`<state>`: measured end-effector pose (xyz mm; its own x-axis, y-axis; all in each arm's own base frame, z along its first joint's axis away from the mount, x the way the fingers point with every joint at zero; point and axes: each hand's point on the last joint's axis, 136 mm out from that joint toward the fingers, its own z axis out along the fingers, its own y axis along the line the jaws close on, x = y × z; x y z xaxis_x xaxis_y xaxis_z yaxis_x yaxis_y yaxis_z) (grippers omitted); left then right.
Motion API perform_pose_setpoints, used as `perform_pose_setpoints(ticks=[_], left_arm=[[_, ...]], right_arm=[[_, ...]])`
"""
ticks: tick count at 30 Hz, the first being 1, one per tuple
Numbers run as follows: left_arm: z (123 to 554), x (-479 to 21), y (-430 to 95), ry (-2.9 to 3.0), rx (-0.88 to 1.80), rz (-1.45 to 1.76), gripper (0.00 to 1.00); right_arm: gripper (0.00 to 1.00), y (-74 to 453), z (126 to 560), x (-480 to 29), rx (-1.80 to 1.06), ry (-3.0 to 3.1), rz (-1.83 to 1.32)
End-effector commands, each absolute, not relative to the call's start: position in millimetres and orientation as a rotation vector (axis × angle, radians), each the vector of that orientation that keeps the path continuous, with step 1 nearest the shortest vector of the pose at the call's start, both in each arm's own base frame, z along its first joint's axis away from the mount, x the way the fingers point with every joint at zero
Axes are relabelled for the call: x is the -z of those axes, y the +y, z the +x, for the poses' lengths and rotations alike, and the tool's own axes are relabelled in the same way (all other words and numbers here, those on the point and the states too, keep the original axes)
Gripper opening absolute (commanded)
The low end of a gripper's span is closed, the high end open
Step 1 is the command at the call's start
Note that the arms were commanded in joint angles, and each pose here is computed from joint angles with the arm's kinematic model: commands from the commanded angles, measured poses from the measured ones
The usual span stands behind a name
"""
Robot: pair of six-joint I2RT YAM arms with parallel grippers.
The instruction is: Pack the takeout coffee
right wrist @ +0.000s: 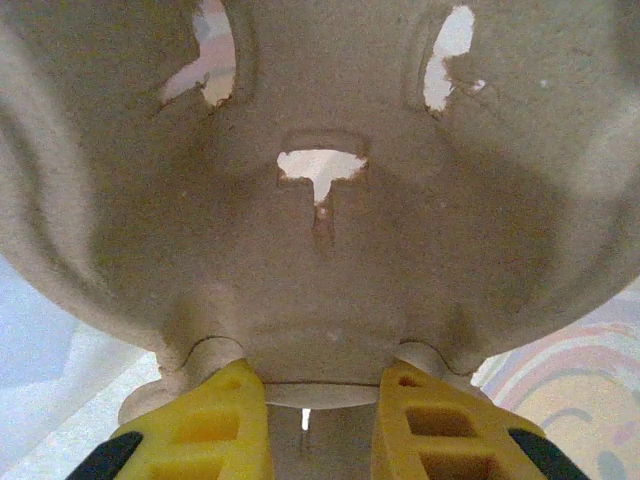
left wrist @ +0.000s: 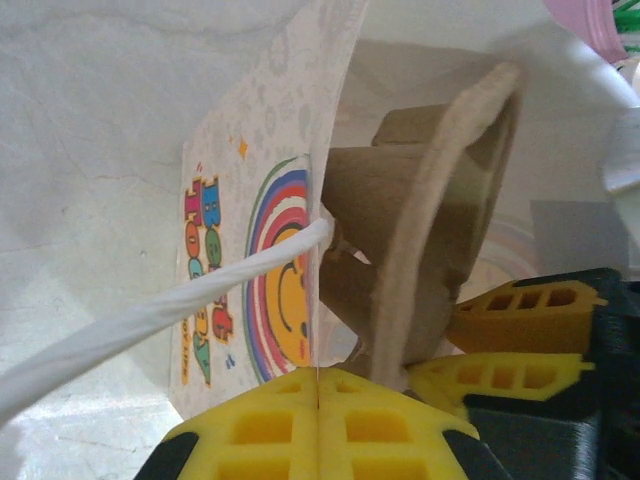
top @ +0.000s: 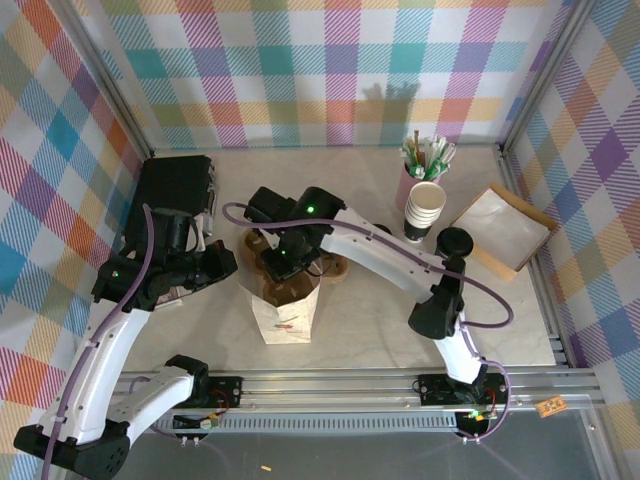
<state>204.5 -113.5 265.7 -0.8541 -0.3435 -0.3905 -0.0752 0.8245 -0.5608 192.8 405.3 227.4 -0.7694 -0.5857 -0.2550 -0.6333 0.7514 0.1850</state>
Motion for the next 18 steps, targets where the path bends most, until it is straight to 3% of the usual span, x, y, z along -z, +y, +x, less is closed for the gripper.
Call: perform_pose_setpoints(ticks=[1,18], left_arm=[[210,-278,-119,2.459,0.773,-0.256,0.0],[206,-285,-127,2.457,0.762,-0.273,0.0]], right_arm=[[0.0,387,189,-217,-0.255,2.903,-0.864],[0.0,387,208,-203,-0.137,2.96,-0.558]])
